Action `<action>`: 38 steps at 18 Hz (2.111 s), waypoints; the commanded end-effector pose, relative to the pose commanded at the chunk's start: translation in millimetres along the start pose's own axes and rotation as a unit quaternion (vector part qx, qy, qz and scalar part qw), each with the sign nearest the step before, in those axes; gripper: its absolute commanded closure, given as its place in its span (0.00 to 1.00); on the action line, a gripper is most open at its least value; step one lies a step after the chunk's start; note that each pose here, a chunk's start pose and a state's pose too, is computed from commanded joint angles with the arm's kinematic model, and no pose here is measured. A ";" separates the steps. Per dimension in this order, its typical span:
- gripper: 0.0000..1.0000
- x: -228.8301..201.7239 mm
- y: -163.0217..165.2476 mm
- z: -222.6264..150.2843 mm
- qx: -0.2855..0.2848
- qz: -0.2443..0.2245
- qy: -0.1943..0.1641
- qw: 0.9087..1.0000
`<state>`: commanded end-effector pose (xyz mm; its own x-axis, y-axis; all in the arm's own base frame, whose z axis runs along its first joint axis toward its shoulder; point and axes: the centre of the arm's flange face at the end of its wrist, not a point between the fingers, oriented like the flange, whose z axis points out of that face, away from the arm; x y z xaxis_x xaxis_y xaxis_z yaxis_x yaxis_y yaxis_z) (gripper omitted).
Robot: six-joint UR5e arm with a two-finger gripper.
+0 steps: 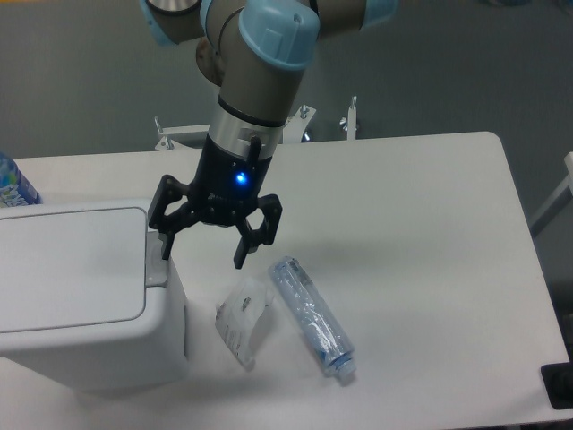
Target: Open the trash can
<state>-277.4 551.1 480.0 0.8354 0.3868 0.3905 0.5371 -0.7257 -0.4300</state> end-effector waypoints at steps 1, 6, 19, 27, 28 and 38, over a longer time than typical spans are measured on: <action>0.00 -0.1 0.1 0.1 -0.001 0.000 0.000 1.000; 0.00 -2.1 3.8 4.7 -0.005 -0.002 0.001 1.000; 0.00 3.9 12.7 21.2 -0.004 0.010 0.002 1.000; 0.00 2.6 10.3 19.1 -0.002 0.012 -0.010 1.000; 0.00 4.3 7.8 15.3 0.002 0.015 -0.010 1.000; 0.00 -47.4 -42.1 -76.8 0.077 0.004 -0.135 0.988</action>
<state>-348.5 519.6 542.1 0.8290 0.5343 0.1654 0.5251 -0.6415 -0.5593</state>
